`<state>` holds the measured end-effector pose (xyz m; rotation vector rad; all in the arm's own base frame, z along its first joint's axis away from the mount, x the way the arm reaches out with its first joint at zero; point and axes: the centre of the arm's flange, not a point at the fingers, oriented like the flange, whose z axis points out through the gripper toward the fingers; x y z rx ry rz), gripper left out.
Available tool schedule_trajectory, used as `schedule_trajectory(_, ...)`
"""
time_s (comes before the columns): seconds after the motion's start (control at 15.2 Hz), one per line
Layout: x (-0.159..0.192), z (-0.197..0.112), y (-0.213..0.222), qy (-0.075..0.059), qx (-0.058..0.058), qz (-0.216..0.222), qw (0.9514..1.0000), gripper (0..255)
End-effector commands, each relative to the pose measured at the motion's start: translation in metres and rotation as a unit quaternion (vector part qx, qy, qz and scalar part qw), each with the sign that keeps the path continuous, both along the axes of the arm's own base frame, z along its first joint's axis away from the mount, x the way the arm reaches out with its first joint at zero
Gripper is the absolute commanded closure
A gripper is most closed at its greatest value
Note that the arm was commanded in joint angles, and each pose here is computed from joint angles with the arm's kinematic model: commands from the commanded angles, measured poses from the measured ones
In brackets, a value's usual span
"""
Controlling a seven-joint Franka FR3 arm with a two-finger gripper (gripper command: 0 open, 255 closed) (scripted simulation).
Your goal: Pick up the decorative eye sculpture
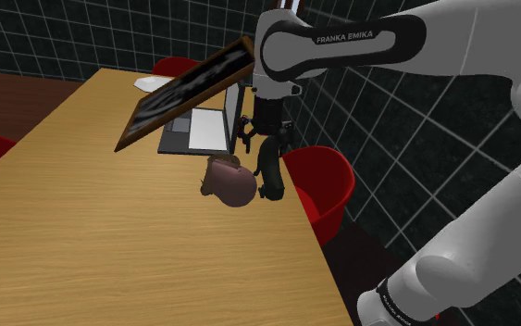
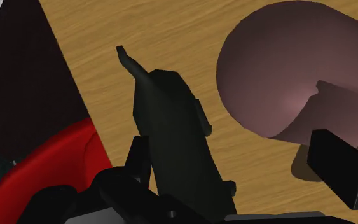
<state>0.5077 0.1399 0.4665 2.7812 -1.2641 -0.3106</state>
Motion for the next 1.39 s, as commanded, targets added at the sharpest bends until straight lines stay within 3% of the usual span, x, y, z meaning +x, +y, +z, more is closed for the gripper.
schedule_trajectory(0.0,0.025,-0.007,0.006,0.000,-0.002,-0.045,0.9990,0)
schedule_trajectory(0.4,0.095,-0.027,0.004,-0.001,-0.009,-0.162,0.9867,0)
schedule_trajectory(0.99,0.095,-0.067,0.004,-0.001,-0.009,-0.162,0.9867,0)
schedule_trajectory(1.06,0.095,-0.067,0.004,-0.002,-0.009,-0.162,0.9867,255)
schedule_trajectory(1.32,0.095,-0.067,0.003,-0.002,-0.009,-0.162,0.9867,255)
